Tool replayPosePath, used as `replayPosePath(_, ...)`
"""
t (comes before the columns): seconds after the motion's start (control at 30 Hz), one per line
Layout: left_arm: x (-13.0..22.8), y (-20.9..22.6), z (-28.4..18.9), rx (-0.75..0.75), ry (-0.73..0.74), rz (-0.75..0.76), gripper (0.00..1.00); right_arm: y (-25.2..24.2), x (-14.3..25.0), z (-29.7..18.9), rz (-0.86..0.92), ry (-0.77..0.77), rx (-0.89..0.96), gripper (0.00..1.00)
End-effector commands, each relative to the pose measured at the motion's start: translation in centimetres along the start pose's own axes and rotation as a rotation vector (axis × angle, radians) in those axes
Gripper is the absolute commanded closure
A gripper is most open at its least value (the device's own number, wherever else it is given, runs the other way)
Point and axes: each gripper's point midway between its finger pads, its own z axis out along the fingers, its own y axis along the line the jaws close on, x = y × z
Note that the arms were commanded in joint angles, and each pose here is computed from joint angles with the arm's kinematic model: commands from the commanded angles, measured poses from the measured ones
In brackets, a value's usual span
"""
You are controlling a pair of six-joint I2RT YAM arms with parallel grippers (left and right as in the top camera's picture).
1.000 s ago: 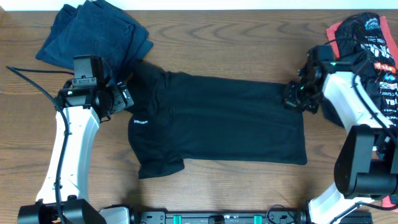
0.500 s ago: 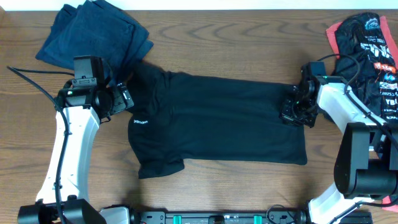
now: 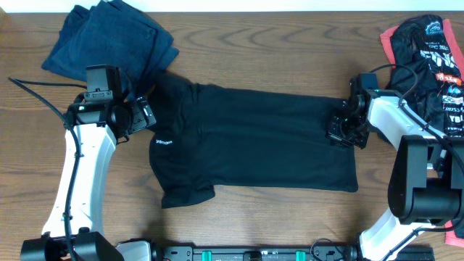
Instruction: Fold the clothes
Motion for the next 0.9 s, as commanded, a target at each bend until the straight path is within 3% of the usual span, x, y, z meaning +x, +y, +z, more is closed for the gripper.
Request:
replayPosePath(0.0,0.7,0.4,0.6,-0.014,0.025,-0.004,0.02,-3.4,0.2,2.1,0.072,0.030,0.139,0.99)
replayPosePath(0.4,1.2,0.3,0.5,-0.006,0.046,-0.002,0.02,-7.4,-3.4,-0.1,0.183,-0.040,0.159,0.99)
replayPosePath(0.67,2.0,-2.2,0.3,0.135,0.088,0.048,0.02,-7.2,-5.2,-1.3,0.178,-0.089,0.146,0.99)
replayPosePath(0.87,2.4,-3.5,0.1,0.215,0.108,0.090,0.02,-5.8,-6.6,-5.0,0.176,-0.089,0.117,0.97)
